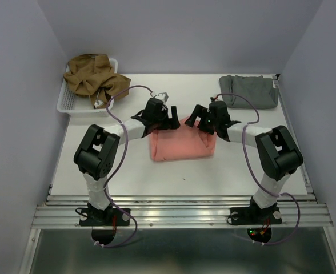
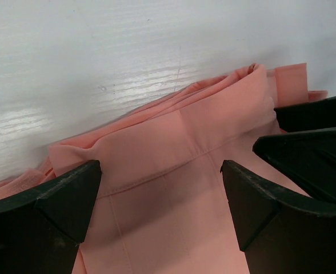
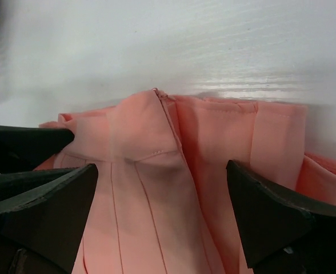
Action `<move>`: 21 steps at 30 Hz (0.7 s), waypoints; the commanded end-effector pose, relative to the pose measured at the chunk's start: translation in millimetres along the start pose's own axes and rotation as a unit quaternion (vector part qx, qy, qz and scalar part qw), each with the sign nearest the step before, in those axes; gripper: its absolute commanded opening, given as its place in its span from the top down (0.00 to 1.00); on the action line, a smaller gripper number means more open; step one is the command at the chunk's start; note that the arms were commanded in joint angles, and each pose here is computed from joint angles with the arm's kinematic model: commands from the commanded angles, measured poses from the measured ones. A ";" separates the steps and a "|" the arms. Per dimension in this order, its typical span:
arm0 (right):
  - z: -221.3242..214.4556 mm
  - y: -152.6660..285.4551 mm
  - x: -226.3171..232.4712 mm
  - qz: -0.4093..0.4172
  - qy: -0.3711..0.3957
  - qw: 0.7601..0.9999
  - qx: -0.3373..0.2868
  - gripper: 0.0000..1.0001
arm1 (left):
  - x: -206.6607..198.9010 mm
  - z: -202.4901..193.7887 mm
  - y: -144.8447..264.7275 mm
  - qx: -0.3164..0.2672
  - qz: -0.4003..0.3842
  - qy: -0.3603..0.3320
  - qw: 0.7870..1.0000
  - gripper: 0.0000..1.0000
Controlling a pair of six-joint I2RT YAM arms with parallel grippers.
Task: Fold and stack the skirts
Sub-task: Neatly place the folded skirt to the corner
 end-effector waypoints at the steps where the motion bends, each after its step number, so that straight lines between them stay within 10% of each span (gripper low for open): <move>1: 34.7 39.6 38.4 0.028 0.079 0.995 -0.053 0.00 | -24.5 50.0 44.1 -0.076 -0.033 -0.019 0.996 0.01; 10: 26.6 105.8 21.0 -0.044 0.091 0.990 -0.098 0.00 | -30.0 64.0 115.8 -0.152 -0.012 -0.016 0.988 0.01; 21: -5.6 118.5 -8.3 -0.052 0.152 0.987 -0.010 0.00 | -7.0 28.1 124.3 -0.137 0.058 0.003 0.989 0.01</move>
Point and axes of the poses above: each gripper's point midway between its finger pads, its own y axis back along the fingers, its own x axis along the line the jaws close on, z = x × y, the point moved 10 cm from there along y, back along the fingers, and after that the axes turned 7 degrees about -y, right-handed, at the moved point
